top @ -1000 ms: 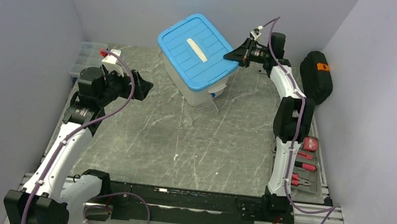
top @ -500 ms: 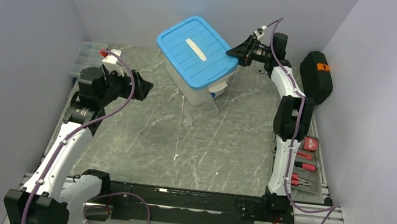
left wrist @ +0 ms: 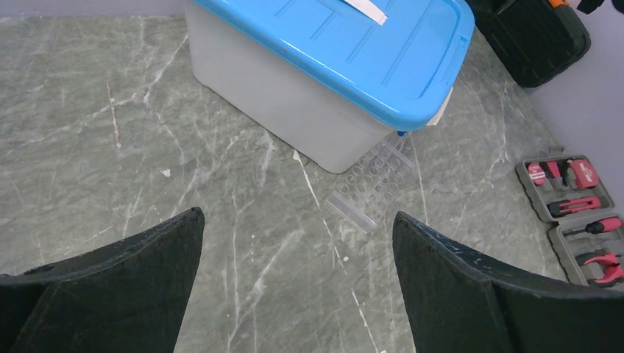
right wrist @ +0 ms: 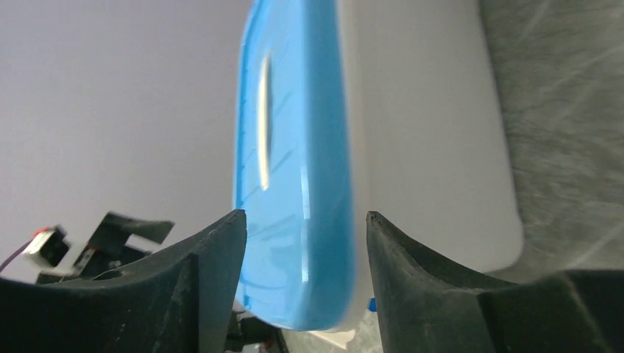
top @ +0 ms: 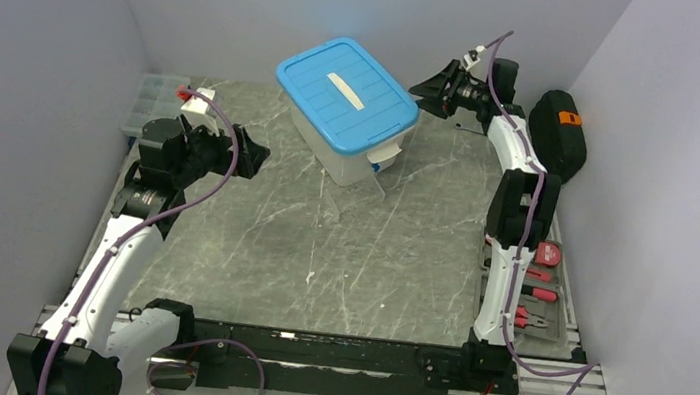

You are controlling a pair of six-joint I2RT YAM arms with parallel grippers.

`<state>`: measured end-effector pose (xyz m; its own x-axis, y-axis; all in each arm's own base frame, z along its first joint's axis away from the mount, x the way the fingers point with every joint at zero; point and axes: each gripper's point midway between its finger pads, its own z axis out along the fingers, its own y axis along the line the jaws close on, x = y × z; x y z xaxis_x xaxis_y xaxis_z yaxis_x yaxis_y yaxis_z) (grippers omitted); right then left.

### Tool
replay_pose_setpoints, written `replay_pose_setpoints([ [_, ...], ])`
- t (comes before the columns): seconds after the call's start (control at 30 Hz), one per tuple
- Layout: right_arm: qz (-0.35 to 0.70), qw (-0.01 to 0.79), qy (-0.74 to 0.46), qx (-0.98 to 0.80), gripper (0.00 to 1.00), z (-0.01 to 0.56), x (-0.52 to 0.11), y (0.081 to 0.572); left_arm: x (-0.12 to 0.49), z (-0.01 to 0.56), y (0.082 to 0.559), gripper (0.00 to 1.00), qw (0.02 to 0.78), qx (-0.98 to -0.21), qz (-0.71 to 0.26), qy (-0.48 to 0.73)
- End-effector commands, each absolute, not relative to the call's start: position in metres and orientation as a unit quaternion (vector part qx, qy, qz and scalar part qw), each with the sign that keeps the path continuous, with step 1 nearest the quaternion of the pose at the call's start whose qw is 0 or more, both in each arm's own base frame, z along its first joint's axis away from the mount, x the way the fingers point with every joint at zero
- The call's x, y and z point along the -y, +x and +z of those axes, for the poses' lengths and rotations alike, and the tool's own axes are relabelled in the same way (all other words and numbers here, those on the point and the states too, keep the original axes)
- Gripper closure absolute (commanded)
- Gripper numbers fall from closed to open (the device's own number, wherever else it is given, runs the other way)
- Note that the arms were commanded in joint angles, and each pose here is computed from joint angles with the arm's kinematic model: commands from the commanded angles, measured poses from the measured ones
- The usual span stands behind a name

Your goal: Organize the chemistry lab equipment

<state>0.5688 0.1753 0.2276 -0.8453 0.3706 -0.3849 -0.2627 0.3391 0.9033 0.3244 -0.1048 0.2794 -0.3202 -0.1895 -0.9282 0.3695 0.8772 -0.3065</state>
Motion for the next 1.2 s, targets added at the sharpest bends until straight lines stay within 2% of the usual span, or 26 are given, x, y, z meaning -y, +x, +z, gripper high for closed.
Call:
replay_pose_setpoints([
  [0.0, 0.506, 0.350, 0.017, -0.788, 0.35, 0.264, -0.157, 0.569, 0.105, 0.299, 0.323, 0.01, 0.601, -0.759, -0.237, 0.077],
  [0.1, 0.445, 0.387, 0.011, -0.807, 0.33, 0.265, -0.142, 0.569, 0.101, 0.299, 0.322, 0.01, 0.602, -0.763, -0.221, 0.082],
  [0.23, 0.415, 0.427, -0.016, -0.803, 0.31, 0.274, -0.136, 0.557, 0.090, 0.293, 0.322, 0.01, 0.601, -0.773, -0.186, 0.081],
  [0.43, 0.355, 0.460, -0.044, -0.813, 0.31, 0.278, -0.145, 0.547, 0.091, 0.286, 0.321, 0.01, 0.595, -0.777, -0.188, 0.082],
  [0.7, 0.273, 0.446, -0.032, -0.852, 0.32, 0.254, -0.150, 0.554, 0.090, 0.282, 0.321, 0.01, 0.592, -0.780, -0.184, 0.081],
  [0.97, 0.255, 0.430, -0.047, -0.865, 0.40, 0.242, -0.164, 0.548, 0.092, 0.281, 0.322, 0.01, 0.589, -0.782, -0.188, 0.082],
  [1.17, 0.238, 0.416, -0.046, -0.876, 0.42, 0.231, -0.165, 0.547, 0.092, 0.281, 0.321, 0.01, 0.590, -0.781, -0.188, 0.083],
])
